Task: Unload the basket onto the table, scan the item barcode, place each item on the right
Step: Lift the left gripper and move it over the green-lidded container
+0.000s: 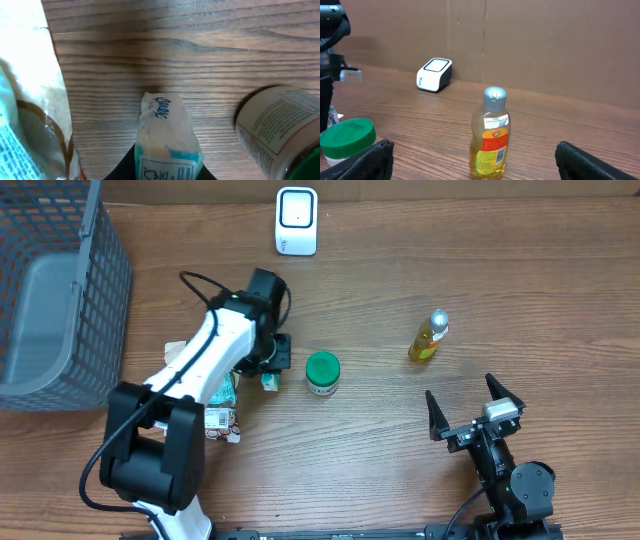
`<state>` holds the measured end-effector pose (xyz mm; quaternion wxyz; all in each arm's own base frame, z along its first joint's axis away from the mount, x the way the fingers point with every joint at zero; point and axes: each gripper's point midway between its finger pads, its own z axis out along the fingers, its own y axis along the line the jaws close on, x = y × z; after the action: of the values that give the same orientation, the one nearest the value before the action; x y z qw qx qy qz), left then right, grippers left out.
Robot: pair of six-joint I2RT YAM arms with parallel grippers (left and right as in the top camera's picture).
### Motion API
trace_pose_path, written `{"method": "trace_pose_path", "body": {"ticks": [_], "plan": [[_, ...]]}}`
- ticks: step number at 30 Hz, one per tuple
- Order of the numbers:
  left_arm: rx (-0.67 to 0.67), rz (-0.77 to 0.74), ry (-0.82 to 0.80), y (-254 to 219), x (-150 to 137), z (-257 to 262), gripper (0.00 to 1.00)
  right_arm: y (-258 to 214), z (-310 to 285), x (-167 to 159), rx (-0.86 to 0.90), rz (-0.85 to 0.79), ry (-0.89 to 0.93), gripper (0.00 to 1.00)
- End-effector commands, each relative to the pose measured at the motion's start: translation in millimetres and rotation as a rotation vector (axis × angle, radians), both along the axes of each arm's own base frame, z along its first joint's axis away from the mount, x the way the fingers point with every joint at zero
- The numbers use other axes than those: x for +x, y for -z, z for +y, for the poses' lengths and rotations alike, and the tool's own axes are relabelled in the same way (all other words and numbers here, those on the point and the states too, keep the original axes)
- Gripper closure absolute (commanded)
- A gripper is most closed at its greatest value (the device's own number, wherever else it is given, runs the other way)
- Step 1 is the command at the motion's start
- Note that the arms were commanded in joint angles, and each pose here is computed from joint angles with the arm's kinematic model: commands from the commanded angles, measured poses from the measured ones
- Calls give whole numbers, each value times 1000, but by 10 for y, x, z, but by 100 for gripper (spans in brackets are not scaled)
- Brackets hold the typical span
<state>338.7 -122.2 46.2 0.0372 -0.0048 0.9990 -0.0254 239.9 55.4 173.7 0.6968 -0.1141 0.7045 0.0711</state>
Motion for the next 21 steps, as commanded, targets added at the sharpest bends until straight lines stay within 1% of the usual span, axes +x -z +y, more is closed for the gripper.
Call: {"method": "trace_pose_path", "body": {"ticks": [1, 4, 6, 8, 12, 14, 17, 18, 19, 20, 21], "plan": [[77, -79, -82, -135, 122, 107, 81, 22, -17, 5, 2, -2, 9, 0], [95, -87, -117, -132, 133, 144, 78, 22, -17, 5, 2, -2, 9, 0], [92, -99, -118, -135, 162, 140, 74, 22, -17, 5, 2, -2, 9, 0], [88, -110, -119, -137, 189, 131, 72, 22, -17, 5, 2, -2, 9, 0], [95, -108, -118, -116, 191, 140, 72, 21, -17, 4, 3, -2, 9, 0], [121, -108, -121, -79, 190, 186, 73, 22, -17, 5, 2, -2, 9, 0], [140, -101, -121, 1, 195, 210, 71, 22, -17, 5, 2, -2, 9, 0], [141, -99, -121, 12, 195, 210, 65, 22, -17, 5, 2, -2, 9, 0], [142, -98, -116, 17, 195, 209, 50, 22, -17, 5, 2, -2, 9, 0], [143, -99, -110, 17, 196, 209, 38, 22, -17, 5, 2, -2, 9, 0], [143, -98, -110, 15, 196, 209, 34, 22, -17, 5, 2, -2, 9, 0]]}}
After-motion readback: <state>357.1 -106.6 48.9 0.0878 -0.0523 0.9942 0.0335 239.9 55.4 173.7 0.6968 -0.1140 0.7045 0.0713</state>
